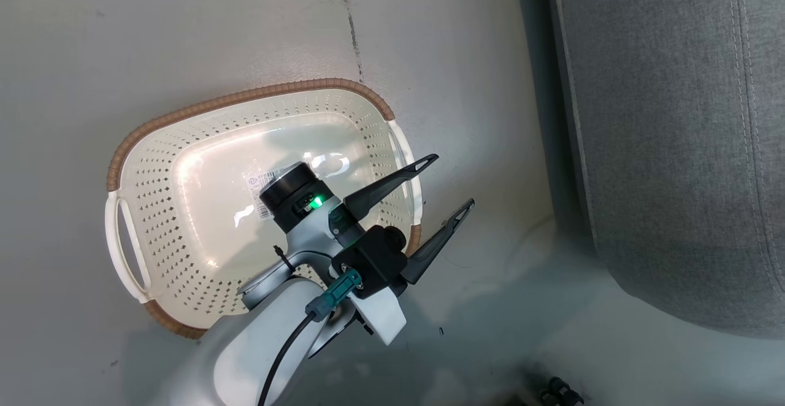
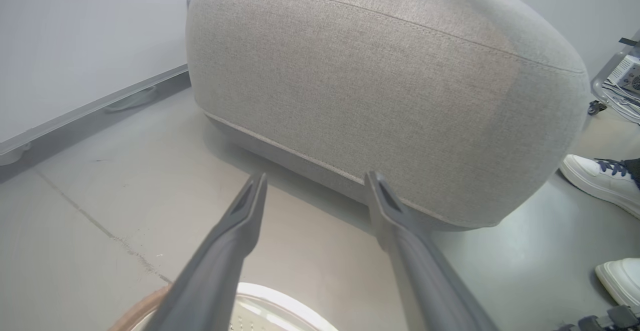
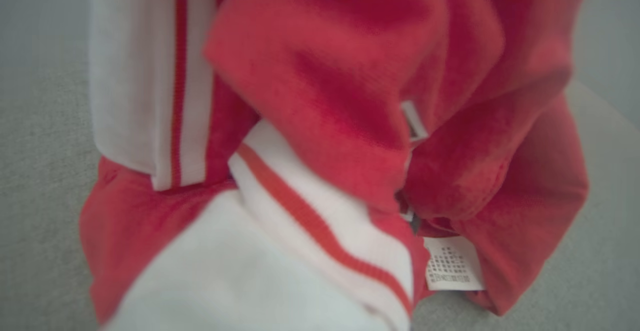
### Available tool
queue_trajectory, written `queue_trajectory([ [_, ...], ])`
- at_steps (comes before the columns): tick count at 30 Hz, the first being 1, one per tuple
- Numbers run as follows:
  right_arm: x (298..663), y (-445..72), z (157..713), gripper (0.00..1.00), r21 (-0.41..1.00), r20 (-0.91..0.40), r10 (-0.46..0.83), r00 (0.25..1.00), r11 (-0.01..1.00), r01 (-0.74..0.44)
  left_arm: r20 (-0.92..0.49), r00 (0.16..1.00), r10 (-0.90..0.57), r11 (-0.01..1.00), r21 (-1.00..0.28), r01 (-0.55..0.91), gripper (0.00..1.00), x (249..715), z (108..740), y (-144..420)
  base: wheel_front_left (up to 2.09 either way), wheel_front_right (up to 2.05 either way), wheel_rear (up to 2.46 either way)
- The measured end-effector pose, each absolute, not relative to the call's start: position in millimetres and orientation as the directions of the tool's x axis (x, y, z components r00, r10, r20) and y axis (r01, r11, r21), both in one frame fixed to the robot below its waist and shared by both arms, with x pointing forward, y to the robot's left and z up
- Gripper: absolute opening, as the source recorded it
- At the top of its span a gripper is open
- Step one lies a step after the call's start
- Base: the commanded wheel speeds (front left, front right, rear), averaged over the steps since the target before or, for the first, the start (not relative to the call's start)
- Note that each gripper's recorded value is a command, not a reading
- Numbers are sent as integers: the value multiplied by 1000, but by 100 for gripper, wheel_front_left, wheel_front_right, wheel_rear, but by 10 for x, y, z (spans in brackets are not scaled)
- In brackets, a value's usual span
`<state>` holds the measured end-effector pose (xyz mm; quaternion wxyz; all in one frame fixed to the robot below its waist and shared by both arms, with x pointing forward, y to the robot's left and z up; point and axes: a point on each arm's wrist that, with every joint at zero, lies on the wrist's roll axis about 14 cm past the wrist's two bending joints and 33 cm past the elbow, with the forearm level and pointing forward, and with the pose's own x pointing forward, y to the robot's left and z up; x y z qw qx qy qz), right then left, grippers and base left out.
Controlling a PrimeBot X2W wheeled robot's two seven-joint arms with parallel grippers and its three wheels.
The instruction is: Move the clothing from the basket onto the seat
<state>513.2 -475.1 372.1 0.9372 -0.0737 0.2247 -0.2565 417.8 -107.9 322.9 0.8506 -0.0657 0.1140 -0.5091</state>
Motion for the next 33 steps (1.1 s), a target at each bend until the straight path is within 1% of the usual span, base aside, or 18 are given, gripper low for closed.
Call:
queue_trajectory([
  [6,5091,-4722,3732,0,-254,-400,-506,765,863,438,-115,458,-882,472,-217,855,100,4184,3318,-1105,0,0,0],
  [7,5088,-4715,3749,22,-252,-399,-504,766,864,437,-110,458,-882,471,-214,856,100,4183,3347,-1114,0,0,0],
  [9,5078,-4712,3797,91,-250,-393,-502,770,865,436,-102,458,-883,470,-207,858,100,4180,3403,-1126,0,0,0],
  [10,5072,-4710,3822,100,-248,-391,-500,773,866,435,-99,459,-883,469,-205,859,100,4177,3431,-1131,0,0,0],
  [15,4989,-4674,3940,100,-262,-390,-483,784,874,409,-69,459,-886,464,-196,864,100,4137,3643,-1185,0,0,0],
  [21,4863,-4718,4267,100,-299,-355,-473,806,874,382,-21,469,-883,465,-175,868,100,4089,3989,-1234,0,0,0],
  [25,4795,-4699,4505,100,-321,-323,-452,831,879,353,6,480,-877,473,-162,866,100,4033,4209,-1248,0,0,0],
  [27,4728,-4632,4633,100,-356,-312,-420,853,883,304,9,482,-876,475,-154,866,100,3949,4305,-1244,0,0,0],
  [33,4620,-4555,5006,100,-375,-240,-375,895,886,271,45,469,-882,462,-118,879,100,3821,4572,-1313,0,0,0],
])
